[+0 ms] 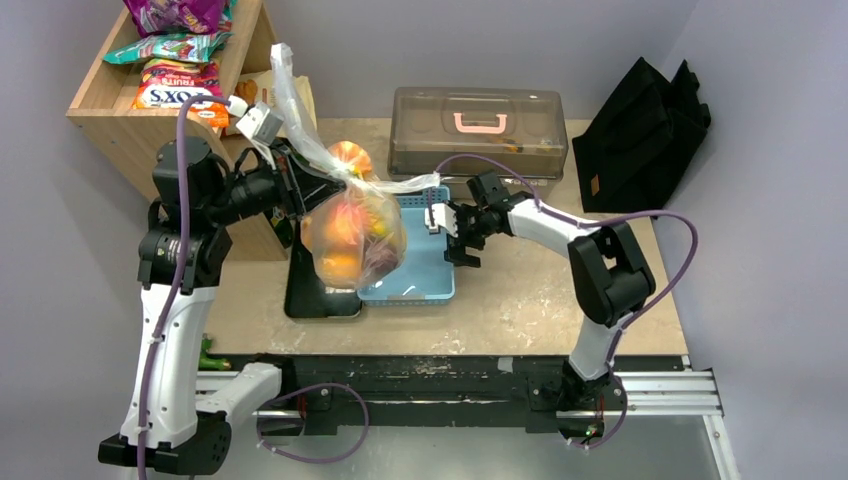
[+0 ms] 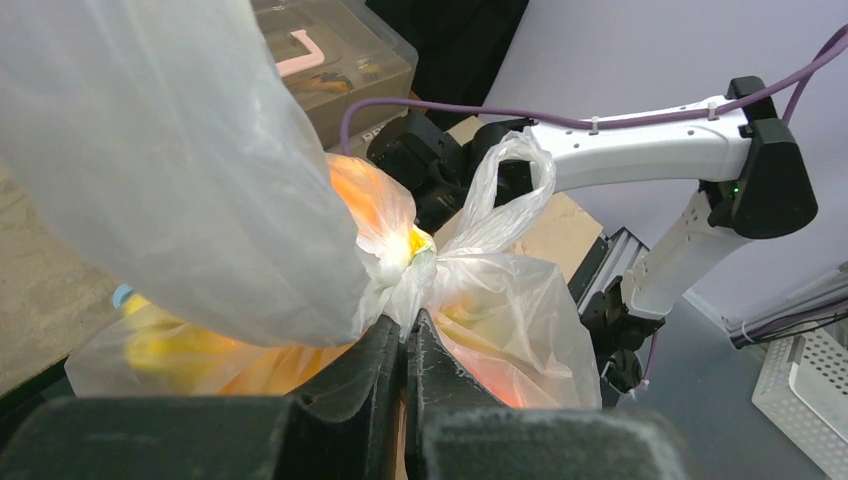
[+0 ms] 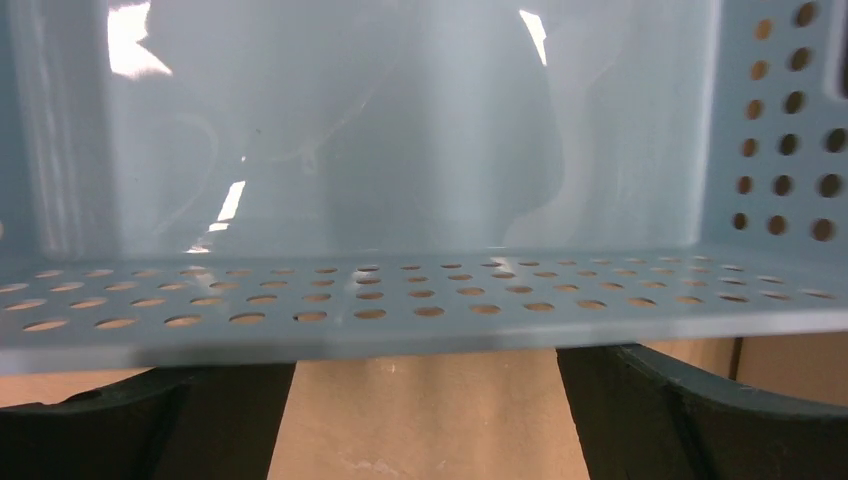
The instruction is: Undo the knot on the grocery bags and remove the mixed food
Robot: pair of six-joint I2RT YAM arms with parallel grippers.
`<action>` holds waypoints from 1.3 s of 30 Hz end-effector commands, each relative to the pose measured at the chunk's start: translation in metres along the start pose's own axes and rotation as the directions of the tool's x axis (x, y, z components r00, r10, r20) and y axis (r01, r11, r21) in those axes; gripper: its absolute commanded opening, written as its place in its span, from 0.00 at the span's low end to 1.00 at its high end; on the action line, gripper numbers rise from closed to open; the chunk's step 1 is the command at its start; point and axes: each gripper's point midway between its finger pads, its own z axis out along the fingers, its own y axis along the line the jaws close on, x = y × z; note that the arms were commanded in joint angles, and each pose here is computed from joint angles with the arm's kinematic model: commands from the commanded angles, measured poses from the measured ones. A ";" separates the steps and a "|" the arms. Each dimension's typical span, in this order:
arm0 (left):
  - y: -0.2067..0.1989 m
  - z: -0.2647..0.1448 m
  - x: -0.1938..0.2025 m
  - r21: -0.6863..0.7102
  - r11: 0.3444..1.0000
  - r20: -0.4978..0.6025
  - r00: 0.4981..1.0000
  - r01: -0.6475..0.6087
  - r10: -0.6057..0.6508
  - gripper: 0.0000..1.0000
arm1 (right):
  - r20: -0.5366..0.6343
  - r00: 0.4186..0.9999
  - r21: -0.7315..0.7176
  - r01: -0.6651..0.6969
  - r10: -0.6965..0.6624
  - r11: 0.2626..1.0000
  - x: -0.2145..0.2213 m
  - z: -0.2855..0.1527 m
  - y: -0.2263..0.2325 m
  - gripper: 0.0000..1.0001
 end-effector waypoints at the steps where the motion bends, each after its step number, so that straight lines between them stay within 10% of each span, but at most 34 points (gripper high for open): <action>1: -0.013 -0.003 -0.023 0.049 0.994 0.068 0.993 -0.100 0.096 0.00 | 0.156 0.983 0.086 -0.110 0.096 0.990 -0.048 -0.039 -0.013 0.96; 11: -0.029 0.046 -0.007 0.204 0.963 0.014 0.984 -0.178 0.179 0.00 | 0.237 0.856 0.191 -0.504 0.459 0.842 -0.039 -0.209 0.029 0.96; 17: -0.025 0.107 0.016 0.282 0.935 -0.044 0.971 -0.215 0.236 0.00 | 0.423 0.652 0.485 -0.750 0.630 0.450 -0.027 -0.302 0.048 0.99; 21: -0.045 0.142 0.027 0.364 0.894 -0.054 0.952 -0.263 0.302 0.00 | 0.555 0.488 0.420 -0.864 0.674 0.280 -0.050 -0.348 0.053 0.99; 31: -0.108 0.233 0.016 0.538 0.758 0.058 0.913 -0.369 0.403 0.00 | 0.638 0.488 0.388 -0.872 0.595 0.299 -0.094 -0.398 0.045 0.99; 39: -0.101 0.289 0.081 0.657 0.685 0.077 0.932 -0.314 0.354 0.00 | 0.518 0.536 0.449 -0.834 0.667 0.322 -0.065 -0.377 0.034 0.99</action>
